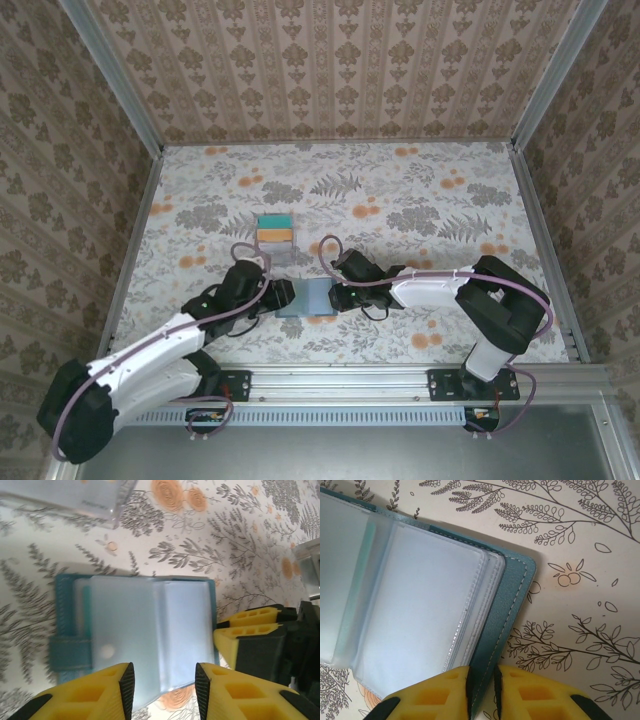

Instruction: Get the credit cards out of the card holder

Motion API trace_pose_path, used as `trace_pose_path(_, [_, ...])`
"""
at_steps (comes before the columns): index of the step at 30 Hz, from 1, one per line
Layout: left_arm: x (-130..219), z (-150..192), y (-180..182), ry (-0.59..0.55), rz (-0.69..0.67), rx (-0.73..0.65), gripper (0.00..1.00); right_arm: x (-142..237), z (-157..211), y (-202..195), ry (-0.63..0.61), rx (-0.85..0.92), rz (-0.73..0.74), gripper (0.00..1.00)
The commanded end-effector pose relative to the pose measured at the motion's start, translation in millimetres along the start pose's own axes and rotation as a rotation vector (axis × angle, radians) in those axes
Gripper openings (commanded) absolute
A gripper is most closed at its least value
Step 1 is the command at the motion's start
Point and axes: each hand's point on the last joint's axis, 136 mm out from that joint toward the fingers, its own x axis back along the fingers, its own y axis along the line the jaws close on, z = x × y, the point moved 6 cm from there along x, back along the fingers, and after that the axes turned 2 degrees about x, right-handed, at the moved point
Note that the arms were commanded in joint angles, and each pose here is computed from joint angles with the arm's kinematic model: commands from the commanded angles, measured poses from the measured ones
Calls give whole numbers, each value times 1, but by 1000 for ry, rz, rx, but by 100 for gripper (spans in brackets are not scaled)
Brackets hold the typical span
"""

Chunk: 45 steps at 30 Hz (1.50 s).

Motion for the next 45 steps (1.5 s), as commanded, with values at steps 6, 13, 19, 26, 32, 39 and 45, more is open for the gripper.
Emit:
trace_pose_path(6, [-2,19,28,43,-37,45,44,-7,7,2,29,-3,-1,23])
trace_pose_path(13, [-15,16,21,69,-9,38,45,-7,7,3,29,-5,-2,23])
trace_pose_path(19, [-28,17,17,102,2,45,43,-8,8,3,30,-4,-3,23])
trace_pose_path(26, [-29,13,-8,91,72,-5,42,-9,9,2,34,-2,2,23])
trace_pose_path(32, [-29,10,-30,86,100,-56,42,-9,10,2,31,-4,2,23])
trace_pose_path(39, [-44,15,-55,125,131,-109,42,-1,7,-3,-10,-20,29,23])
trace_pose_path(45, [-58,20,-70,163,136,-142,40,18,3,-16,-86,-62,82,24])
